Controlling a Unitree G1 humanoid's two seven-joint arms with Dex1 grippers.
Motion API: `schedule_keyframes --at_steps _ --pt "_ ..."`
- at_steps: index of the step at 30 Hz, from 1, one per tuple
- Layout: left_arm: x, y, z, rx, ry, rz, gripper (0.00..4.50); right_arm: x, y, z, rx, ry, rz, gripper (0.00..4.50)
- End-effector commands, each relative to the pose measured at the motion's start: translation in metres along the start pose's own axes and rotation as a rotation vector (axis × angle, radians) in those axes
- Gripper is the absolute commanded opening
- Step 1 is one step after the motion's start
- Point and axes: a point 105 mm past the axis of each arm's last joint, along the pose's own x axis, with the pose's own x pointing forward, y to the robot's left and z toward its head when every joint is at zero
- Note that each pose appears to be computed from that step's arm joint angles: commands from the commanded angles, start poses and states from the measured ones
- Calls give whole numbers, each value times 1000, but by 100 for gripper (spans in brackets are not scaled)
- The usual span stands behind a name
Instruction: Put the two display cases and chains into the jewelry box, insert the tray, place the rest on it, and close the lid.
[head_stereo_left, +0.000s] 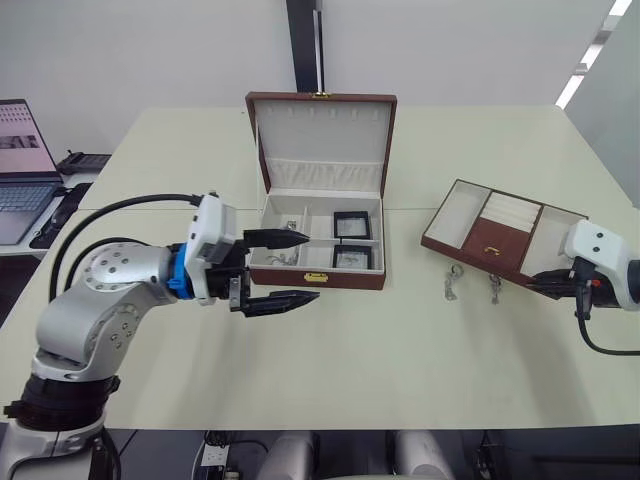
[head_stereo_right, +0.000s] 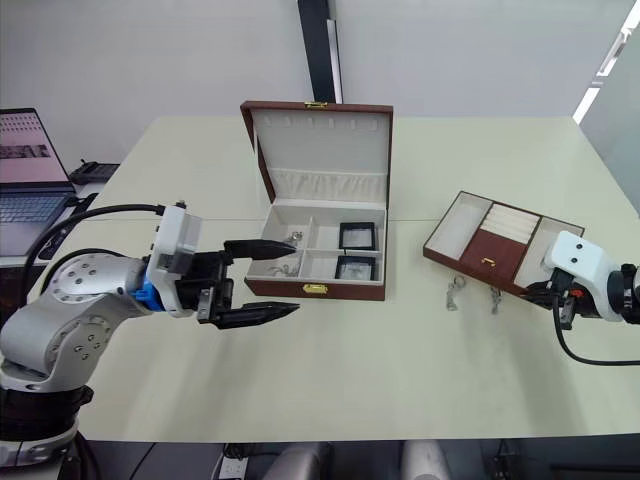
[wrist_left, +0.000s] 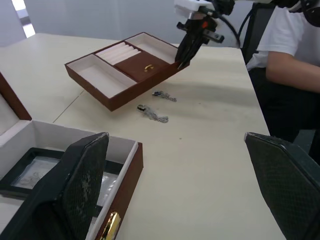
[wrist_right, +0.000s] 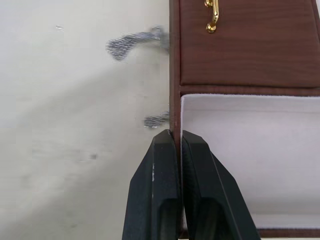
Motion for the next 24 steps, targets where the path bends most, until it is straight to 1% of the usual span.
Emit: schedule_keyframes --at_steps 1,5,10,15,20,24 --pt "-18 7 5 32 8 68 450 -21 12 31 -80 -41 7 1" --pt "-31 10 1 23 35 111 450 -21 29 51 -119 -72 52 1" --pt "-41 15 -1 33 61 163 450 -11 42 76 -172 -131 102 1" --pt "-50 17 -3 34 94 197 450 -2 46 98 -217 -179 148 1" --pt "-60 21 -3 41 119 232 450 16 44 119 -233 -215 169 1" --pt "-65 23 -3 40 134 250 450 29 45 130 -251 -217 196 1"
